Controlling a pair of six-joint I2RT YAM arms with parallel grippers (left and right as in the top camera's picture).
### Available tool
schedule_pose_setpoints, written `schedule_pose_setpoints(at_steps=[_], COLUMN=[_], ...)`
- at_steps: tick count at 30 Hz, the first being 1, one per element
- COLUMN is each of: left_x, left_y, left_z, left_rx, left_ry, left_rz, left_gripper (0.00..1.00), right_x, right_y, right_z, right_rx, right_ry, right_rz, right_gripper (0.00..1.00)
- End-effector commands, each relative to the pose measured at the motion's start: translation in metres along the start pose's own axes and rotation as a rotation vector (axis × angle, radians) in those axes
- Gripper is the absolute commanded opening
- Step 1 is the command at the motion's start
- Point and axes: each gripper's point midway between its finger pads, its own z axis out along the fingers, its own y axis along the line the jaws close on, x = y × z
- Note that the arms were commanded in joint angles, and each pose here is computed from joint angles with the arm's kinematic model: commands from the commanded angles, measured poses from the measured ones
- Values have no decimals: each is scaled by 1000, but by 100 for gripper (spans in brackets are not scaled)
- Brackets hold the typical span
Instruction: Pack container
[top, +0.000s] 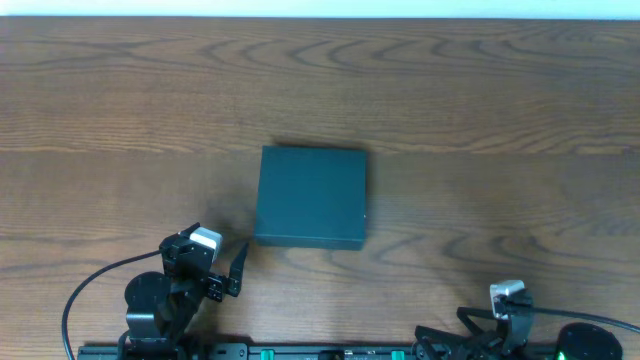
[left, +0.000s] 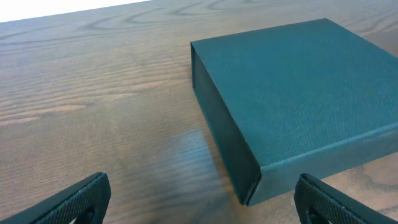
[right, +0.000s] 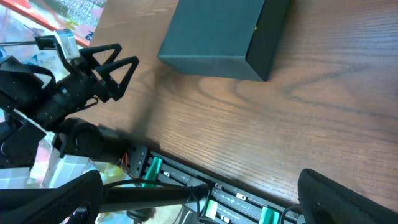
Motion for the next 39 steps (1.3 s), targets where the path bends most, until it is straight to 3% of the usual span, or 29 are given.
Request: schedule_pose_setpoints(at_steps=[1,14,19,22,27,32,39], left_x=[6,6,6,6,6,6,6], left_y=[0,0,-1,0,0,0,0], left_z=[3,3,3,3,3,3,3], left_rx=[4,4,4,4,4,4,4], left_ry=[8,8,7,8,8,8,8], left_rz=[-10,-10,-10,-10,-10,-10,-10], left_gripper=[95,95,95,95,95,95,95], right_x=[1,0,-24,-64,-91,-80,-51], right_y=[0,0,-23,-33,-37,-58,-99], right_z=[-1,-1,-2,-6,5,28,67], right_rx=[0,0,144,227,279,317,341], right_ry=[-4,-4,-117,-283,-380,-368,-258], right_rz=[5,5,-59,-147,-509,-705,-722], right_gripper=[99,99,99,99,99,99,99])
